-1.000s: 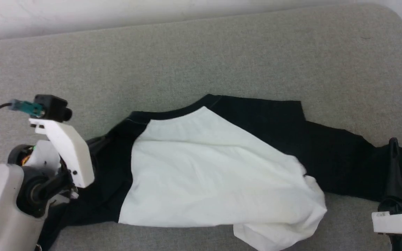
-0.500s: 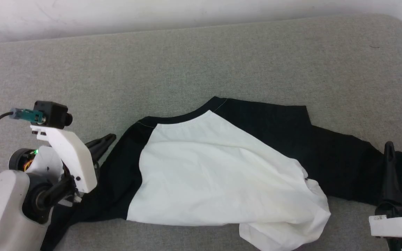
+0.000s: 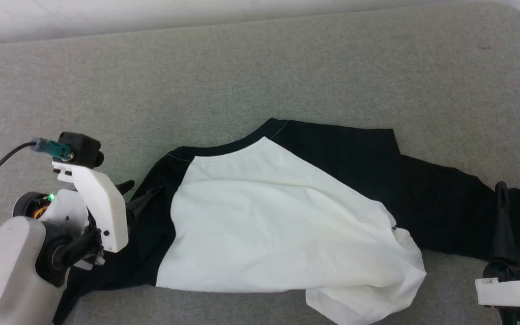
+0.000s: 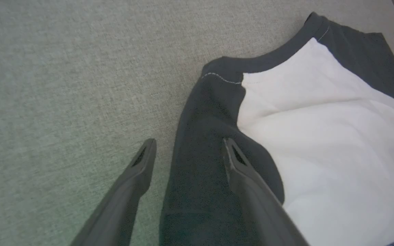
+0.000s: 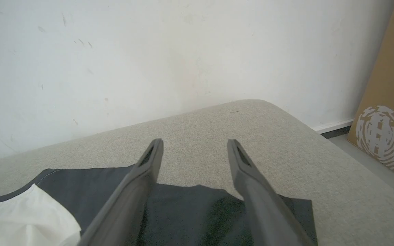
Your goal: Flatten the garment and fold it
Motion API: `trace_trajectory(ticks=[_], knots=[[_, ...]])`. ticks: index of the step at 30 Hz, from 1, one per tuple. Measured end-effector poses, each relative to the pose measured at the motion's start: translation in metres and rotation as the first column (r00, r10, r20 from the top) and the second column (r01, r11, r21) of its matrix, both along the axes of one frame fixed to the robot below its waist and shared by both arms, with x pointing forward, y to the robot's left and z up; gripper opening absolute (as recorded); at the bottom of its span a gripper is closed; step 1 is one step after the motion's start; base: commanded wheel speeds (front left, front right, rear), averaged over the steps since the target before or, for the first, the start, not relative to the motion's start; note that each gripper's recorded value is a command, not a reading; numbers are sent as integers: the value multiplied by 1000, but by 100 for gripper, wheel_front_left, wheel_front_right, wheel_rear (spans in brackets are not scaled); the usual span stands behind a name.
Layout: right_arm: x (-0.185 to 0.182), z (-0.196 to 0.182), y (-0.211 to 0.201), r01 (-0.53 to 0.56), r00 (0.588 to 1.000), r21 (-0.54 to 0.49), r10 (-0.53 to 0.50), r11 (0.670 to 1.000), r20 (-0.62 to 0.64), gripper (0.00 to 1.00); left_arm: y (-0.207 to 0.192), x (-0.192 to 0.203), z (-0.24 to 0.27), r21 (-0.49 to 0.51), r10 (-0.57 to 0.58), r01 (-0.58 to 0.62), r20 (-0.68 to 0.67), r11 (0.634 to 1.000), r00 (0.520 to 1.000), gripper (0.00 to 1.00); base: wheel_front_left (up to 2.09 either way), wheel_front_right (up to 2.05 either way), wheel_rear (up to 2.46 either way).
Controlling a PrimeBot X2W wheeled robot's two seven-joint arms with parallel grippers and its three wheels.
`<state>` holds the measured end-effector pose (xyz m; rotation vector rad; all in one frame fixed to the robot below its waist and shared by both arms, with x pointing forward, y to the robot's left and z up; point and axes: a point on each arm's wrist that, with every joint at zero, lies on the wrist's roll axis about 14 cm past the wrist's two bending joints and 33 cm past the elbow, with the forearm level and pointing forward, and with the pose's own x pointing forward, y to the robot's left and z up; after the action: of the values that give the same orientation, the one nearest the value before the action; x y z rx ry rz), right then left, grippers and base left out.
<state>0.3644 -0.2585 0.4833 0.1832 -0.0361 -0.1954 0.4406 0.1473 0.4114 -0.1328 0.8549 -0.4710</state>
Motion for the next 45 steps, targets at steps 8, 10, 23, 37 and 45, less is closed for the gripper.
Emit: trace_trajectory(ticks=[8, 10, 23, 37, 45], knots=[[-2, -7, -7, 21, 999, -6, -21, 1000, -26, 100, -3, -1, -16, -3, -12, 12, -95, 1000, 995, 100, 0, 0, 0], [-1, -9, -7, 22, 999, -7, -22, 1000, -31, 100, -1, -1, -19, 7, -18, 19, -105, 1000, 994, 100, 0, 0, 0], [2, -9, -12, 36, 999, -11, -37, 999, -29, 100, -11, 6, -22, -61, -3, -2, -75, 998, 997, 0, 0, 0, 0], [14, 15, 19, -67, 997, -15, 68, 998, 35, 100, -10, 1, 60, -175, 85, -41, 250, 984, 965, 0, 0, 0, 0], [91, 82, 103, -327, 933, -72, 334, 942, 130, 100, -16, -12, 56, -191, 111, -51, 317, 980, 942, 0, 0, 0, 0]])
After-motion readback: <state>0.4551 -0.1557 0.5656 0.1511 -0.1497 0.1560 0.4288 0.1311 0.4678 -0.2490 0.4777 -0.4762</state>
